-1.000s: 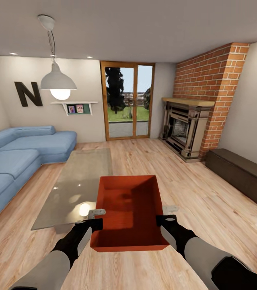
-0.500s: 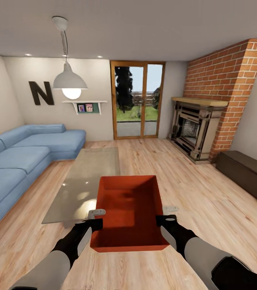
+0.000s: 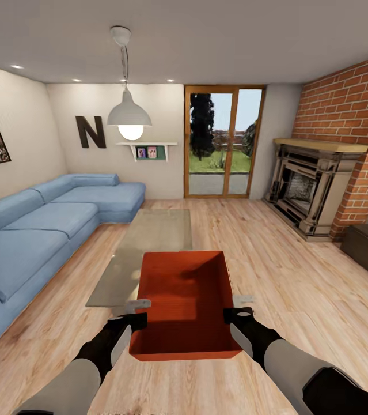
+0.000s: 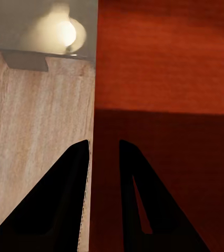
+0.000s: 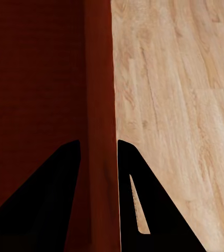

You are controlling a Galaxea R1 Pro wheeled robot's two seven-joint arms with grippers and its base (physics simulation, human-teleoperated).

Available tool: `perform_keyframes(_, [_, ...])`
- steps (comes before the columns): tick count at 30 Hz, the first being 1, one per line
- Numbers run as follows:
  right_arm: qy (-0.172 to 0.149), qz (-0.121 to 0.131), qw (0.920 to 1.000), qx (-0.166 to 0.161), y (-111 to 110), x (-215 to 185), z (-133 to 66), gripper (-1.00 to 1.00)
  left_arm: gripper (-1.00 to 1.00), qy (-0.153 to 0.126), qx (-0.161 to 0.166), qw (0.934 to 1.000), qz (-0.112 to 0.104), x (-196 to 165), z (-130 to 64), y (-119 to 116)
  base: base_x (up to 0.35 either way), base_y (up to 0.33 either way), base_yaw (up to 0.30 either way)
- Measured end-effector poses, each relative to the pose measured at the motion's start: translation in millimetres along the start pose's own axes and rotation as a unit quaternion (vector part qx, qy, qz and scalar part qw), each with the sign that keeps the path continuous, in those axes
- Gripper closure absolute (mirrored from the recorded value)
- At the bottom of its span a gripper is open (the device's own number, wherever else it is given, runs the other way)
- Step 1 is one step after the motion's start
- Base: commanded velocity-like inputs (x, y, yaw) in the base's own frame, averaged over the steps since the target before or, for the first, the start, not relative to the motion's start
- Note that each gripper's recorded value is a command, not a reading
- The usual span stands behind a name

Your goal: Move the two storage containers from the living room to the garage. In the garage, place one container on the floor and stack the other container on top of it (either order is fine).

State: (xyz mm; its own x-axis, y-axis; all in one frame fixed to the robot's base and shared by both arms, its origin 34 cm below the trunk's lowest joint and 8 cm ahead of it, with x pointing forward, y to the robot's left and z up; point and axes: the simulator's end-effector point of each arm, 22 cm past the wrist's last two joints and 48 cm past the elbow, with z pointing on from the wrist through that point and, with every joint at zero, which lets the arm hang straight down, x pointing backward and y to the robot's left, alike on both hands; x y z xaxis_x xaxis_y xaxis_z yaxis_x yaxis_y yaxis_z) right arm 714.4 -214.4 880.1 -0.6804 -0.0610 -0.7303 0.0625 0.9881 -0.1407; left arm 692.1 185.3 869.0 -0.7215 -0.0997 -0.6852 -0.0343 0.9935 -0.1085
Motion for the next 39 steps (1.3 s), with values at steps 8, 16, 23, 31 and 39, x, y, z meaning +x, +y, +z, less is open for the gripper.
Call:
perform_keyframes(8, [0.002,0.000,1.0000,0.000,0.2,1.9,1.1,1.00,1.00,0.002,0.000,1.0000,0.000,1.8,1.1,0.2,0.000,0.000,0.270])
perform_keyframes(16, [0.003,-0.001,1.0000,0.000,0.4,2.9,1.8,1.00,1.00,0.003,0.000,1.0000,0.000,2.8,1.8,0.3,0.000,0.000,0.276])
perform_keyframes(23, [0.002,-0.001,1.0000,0.000,0.4,2.7,1.8,1.00,1.00,0.002,0.000,1.0000,0.000,2.7,1.9,0.4,0.000,0.000,0.285])
perform_keyframes(31, [0.002,-0.001,1.0000,0.000,0.4,2.6,1.8,1.00,1.00,0.002,0.000,1.0000,0.000,2.7,1.9,0.4,0.000,0.000,0.285])
perform_keyframes(39, [0.002,-0.001,1.0000,0.000,0.5,2.7,1.8,1.00,1.00,0.002,0.000,1.0000,0.000,2.8,1.9,0.4,0.000,0.000,0.285])
